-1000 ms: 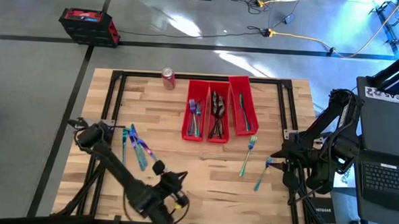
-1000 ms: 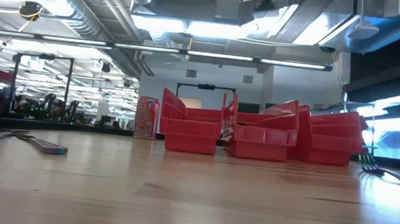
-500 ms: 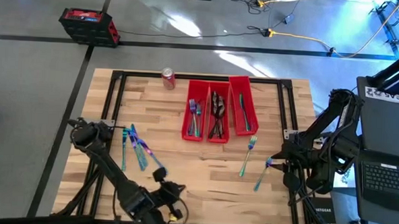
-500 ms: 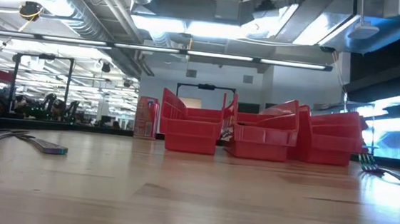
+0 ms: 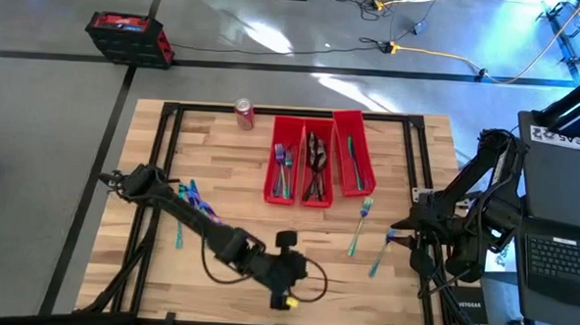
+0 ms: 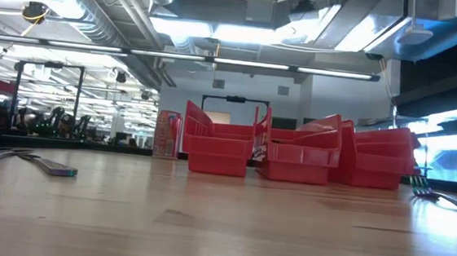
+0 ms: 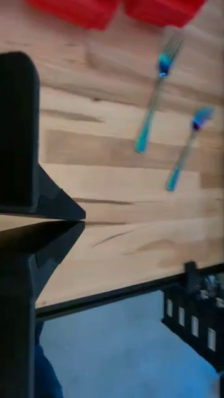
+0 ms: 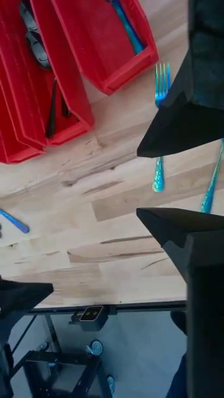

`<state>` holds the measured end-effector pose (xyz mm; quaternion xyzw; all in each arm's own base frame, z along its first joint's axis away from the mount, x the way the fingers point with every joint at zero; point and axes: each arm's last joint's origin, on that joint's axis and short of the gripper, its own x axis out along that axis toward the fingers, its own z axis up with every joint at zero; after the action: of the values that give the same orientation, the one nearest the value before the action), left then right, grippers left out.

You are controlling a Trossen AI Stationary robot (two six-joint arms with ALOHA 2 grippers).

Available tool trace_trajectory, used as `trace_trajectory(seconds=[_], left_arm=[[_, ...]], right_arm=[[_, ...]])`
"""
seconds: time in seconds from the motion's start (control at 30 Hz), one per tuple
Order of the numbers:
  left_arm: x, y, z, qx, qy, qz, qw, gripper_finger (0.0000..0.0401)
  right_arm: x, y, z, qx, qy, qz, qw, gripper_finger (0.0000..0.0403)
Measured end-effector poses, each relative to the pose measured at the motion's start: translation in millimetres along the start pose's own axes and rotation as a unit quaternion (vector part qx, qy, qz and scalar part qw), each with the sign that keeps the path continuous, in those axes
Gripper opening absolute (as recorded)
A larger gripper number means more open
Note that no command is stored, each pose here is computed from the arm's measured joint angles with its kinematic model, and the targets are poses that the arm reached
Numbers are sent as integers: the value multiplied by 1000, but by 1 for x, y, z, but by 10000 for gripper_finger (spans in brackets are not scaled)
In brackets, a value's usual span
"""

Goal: Sort silverware
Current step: Put the purple table knife into the right red bin

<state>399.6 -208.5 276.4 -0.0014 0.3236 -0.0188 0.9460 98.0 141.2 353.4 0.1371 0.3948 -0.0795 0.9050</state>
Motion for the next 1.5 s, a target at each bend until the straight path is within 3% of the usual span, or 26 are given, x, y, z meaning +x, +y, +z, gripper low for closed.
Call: trace_trajectory(seconds=[0.17,0.4,0.6,0.7,0.87,0.97,1.07,1.33,1.5], left_arm=[[-4,23,11,29,-27,-3,999,0],[-10,59,8,9,-124,-74,989,0],[-33,83,-16,-8,-151,-64,986,0],[-53,90,-27,-23,-168,-67,983,0],[-72,102,-62,-78,-151,-59,984,0],[-87,108,-86,-84,-146,-54,984,0],[-102,108,-112,-80,-143,-56,985,0],[-127,119,-171,-125,-139,-45,981,0],[-121,122,-199,-67,-68,-67,993,0]], right_arm=[[0,1,2,4,-35,-6,999,127],[-1,2,8,-4,-129,-26,991,127],[-1,9,15,-6,-246,-55,968,127],[9,17,20,-51,-273,-96,956,127],[44,36,36,-103,-274,-166,942,127],[71,43,53,-98,-271,-198,937,127],[101,46,74,-54,-255,-185,948,127],[187,58,119,-38,-264,-106,958,127],[241,63,127,-38,-269,-34,962,127]])
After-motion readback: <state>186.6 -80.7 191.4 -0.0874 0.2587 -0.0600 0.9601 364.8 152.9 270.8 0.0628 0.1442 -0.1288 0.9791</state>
